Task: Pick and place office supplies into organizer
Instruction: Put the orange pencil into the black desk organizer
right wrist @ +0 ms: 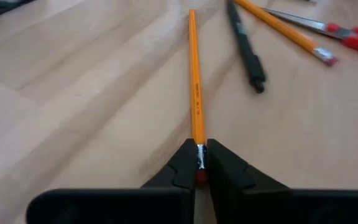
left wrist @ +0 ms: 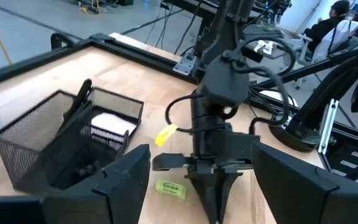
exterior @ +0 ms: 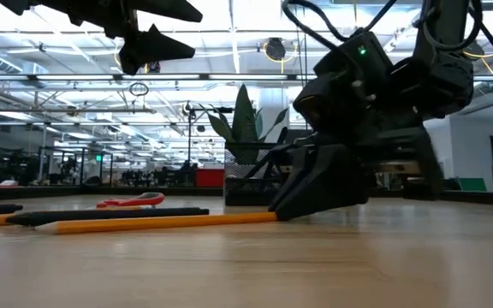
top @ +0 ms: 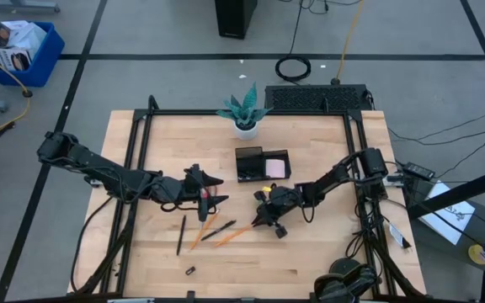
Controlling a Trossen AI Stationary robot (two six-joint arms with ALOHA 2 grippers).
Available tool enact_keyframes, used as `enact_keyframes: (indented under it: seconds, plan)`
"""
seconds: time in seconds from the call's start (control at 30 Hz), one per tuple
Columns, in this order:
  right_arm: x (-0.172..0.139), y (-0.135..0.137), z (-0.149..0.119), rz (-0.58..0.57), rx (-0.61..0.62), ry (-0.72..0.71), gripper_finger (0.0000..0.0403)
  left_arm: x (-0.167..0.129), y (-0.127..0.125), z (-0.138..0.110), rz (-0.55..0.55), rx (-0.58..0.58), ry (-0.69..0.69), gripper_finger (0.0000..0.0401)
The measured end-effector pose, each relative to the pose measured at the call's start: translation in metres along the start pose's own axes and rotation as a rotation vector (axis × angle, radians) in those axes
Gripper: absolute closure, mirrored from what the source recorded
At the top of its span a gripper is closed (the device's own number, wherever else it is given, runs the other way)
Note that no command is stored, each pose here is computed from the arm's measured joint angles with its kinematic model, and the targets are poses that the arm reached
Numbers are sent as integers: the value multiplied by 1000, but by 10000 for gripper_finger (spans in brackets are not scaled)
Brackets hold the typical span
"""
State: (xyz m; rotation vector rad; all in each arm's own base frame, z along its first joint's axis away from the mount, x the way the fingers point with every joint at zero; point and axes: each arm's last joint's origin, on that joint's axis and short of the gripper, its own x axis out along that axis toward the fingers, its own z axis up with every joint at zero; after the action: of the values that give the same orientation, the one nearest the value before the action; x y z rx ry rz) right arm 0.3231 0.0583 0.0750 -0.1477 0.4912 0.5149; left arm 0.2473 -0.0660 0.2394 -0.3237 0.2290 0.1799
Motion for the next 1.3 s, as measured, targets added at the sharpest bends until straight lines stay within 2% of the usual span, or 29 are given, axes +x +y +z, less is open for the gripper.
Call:
enact_keyframes:
  seconds: [0.23,0.4,0.57,0.8,1.03,1.3]
  plan:
    - [-6,13,25,33,-50,-86,389,0,-1,-2,-46,-101,40,124]
    - [-16,21,43,-21,-107,-114,389,0,-3,-3,-125,-203,90,138]
    - [-24,30,51,-107,-171,-38,389,-1,-5,-7,-172,-354,172,158]
    - [-30,41,64,-202,-308,-47,389,-3,-6,-22,-108,-505,312,183]
    - [-34,38,68,-340,-364,-22,389,-1,-14,-29,-140,-562,358,194]
    - [-35,38,72,-353,-387,-56,389,5,-21,-55,-98,-594,482,194]
